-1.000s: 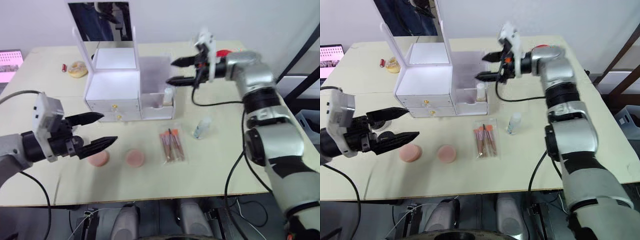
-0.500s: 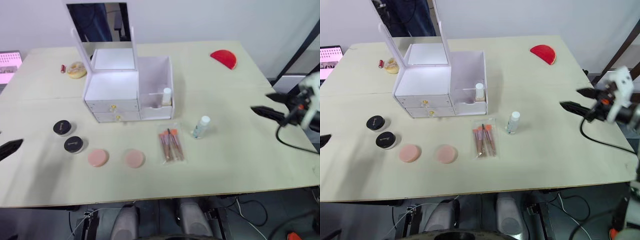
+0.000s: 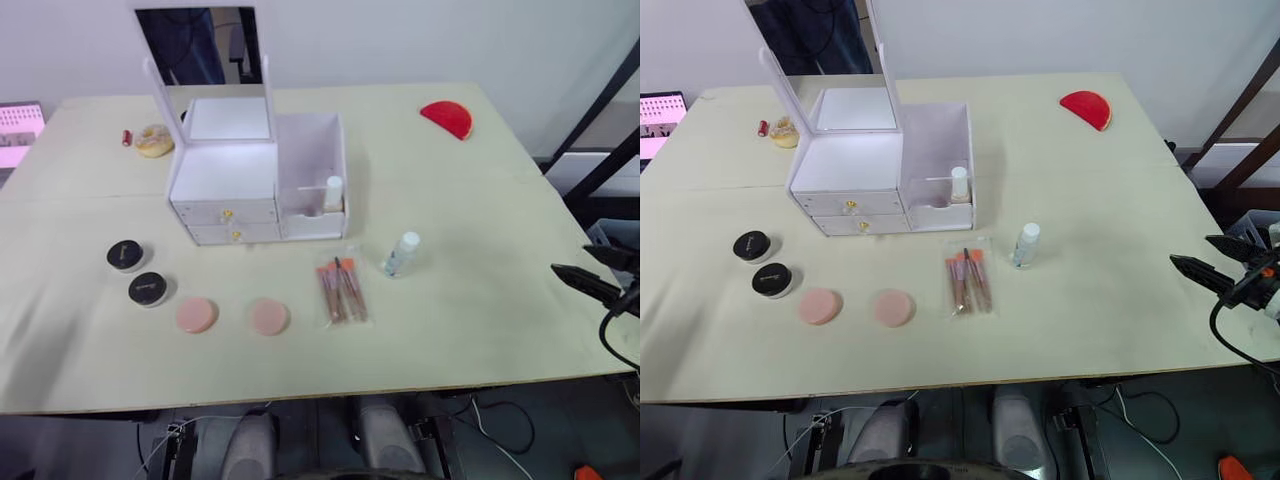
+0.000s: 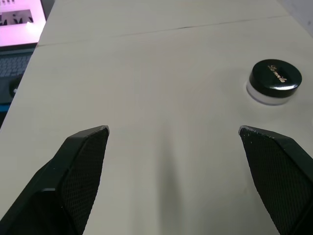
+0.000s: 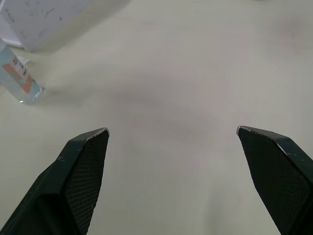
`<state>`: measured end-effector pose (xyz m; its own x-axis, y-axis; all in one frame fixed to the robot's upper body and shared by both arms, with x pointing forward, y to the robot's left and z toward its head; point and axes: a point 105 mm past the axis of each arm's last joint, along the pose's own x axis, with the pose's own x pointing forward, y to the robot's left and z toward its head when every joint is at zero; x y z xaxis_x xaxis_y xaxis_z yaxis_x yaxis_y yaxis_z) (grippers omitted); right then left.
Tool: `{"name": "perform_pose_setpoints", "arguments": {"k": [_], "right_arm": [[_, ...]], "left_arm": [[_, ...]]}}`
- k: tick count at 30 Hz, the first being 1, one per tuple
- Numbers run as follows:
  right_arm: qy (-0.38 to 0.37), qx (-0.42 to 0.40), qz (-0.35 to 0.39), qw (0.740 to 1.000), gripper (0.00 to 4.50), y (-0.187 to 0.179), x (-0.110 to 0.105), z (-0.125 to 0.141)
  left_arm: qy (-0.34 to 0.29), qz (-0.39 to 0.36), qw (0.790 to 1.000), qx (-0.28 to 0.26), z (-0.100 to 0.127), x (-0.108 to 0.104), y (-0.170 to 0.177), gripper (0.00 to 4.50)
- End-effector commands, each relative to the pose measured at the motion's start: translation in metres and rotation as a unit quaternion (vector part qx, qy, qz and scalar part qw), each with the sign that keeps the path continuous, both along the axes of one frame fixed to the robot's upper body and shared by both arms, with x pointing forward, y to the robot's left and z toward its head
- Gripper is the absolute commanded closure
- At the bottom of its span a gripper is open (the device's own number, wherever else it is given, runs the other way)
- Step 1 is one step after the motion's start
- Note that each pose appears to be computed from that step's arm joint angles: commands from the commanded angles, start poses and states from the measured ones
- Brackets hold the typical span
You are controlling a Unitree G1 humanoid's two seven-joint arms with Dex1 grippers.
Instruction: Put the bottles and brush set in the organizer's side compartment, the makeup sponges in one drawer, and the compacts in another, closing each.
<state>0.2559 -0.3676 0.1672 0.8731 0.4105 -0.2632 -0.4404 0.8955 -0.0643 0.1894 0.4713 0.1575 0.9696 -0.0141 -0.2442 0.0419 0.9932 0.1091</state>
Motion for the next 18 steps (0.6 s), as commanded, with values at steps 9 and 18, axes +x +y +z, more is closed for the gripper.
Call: {"name": "perform_pose_setpoints", "arguments": {"k": [9, 18], "right_arm": [[-0.042, 0.012, 0.176, 0.983, 0.02, 0.108, 0.033, 0.038], [-0.041, -0.002, 0.285, 0.958, 0.02, 0.179, 0.055, 0.045]], "left_arm": [[0.0, -0.269, 0.963, 0.015, 0.022, 0.045, -0.137, 0.0], [-0.007, -0.462, 0.887, -0.001, 0.059, 0.034, -0.255, 0.0]]}}
